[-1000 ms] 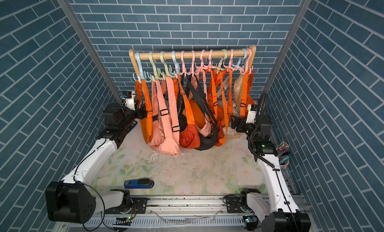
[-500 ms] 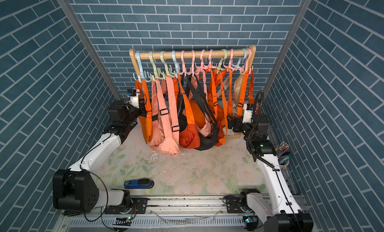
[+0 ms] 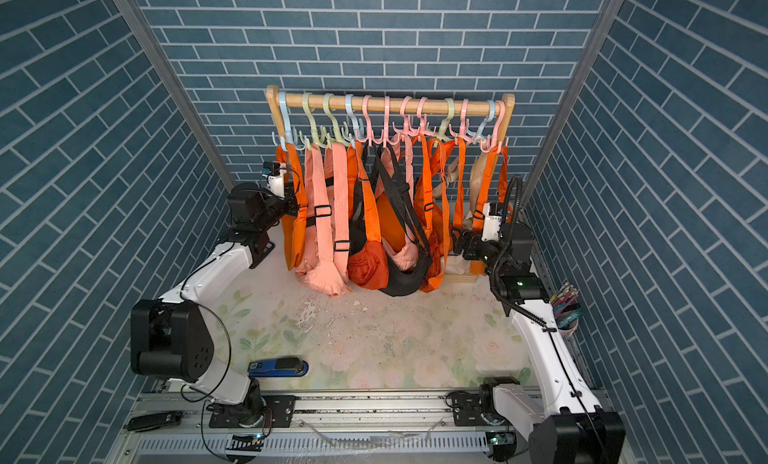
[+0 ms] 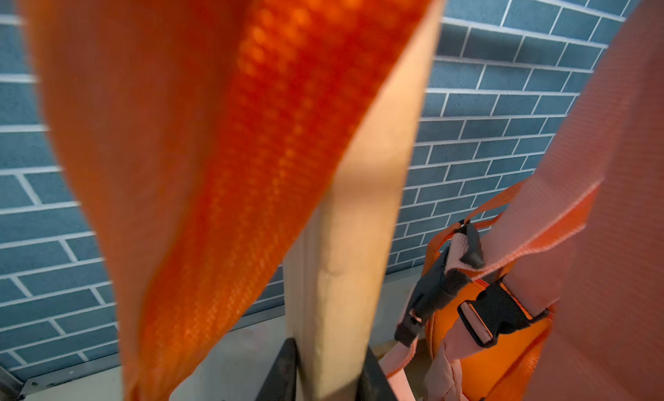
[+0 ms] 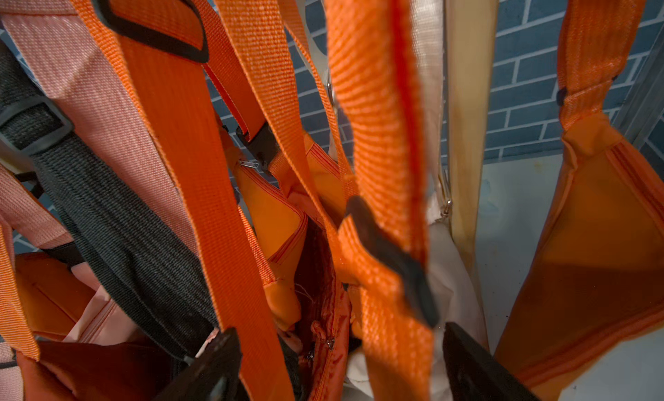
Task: Take the bag off the hook
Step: Move the clothesline to the center of the board.
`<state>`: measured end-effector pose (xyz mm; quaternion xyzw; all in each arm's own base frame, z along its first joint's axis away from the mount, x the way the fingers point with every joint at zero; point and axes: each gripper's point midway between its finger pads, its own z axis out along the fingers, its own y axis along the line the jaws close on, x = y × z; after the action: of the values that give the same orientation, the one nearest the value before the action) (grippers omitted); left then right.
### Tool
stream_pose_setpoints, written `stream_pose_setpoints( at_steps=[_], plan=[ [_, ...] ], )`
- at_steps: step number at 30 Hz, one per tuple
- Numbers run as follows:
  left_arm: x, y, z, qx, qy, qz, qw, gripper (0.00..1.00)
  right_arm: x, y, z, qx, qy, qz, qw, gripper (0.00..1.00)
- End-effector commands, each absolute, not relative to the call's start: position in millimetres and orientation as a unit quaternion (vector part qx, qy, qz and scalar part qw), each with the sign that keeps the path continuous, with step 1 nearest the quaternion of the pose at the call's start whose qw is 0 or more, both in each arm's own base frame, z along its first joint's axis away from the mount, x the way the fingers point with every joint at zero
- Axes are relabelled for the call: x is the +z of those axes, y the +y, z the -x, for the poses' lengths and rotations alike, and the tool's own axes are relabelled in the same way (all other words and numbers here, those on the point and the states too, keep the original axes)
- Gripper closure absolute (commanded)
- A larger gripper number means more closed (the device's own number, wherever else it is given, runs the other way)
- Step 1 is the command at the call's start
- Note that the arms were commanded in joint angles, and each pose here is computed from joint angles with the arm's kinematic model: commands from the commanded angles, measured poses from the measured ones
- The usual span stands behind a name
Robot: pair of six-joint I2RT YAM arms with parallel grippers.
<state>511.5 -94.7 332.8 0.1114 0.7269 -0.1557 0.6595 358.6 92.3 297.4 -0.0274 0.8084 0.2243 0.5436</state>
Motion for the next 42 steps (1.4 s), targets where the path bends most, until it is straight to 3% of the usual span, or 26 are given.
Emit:
stream_pose_setpoints(
  at_steps=[1,9,15,24,27,29,33,38,42],
  plan=[
    [374,-64,-531,-0.123,0.691,-0.08,0.708,0.75,315,93,-366,0.228,0.796,0.023,0.56,0.14],
    [379,-51,-565,-0.132,0.682,-0.061,0.717,0.75,337,78,-376,0.195,0.785,-0.005,0.589,0.21],
    [377,-44,-581,-0.139,0.676,-0.048,0.722,0.76,373,77,-373,0.222,0.768,-0.002,0.601,0.49],
    [371,-37,-591,-0.136,0.677,-0.051,0.721,0.76,379,51,-378,0.216,0.791,-0.033,0.571,0.57],
    [371,-35,-592,-0.136,0.677,-0.051,0.722,0.75,371,53,-390,0.232,0.798,-0.029,0.555,0.71],
    [371,-38,-592,-0.141,0.675,-0.058,0.722,0.74,363,58,-403,0.244,0.806,-0.021,0.539,0.74],
    [368,-38,-594,-0.144,0.676,-0.058,0.721,0.74,352,64,-421,0.26,0.815,-0.011,0.517,0.75],
    [366,-39,-595,-0.144,0.678,-0.059,0.719,0.74,348,71,-436,0.28,0.811,0.003,0.513,0.62],
    [363,-38,-596,-0.143,0.68,-0.057,0.717,0.74,340,69,-451,0.277,0.815,-0.001,0.51,0.65]
  ],
)
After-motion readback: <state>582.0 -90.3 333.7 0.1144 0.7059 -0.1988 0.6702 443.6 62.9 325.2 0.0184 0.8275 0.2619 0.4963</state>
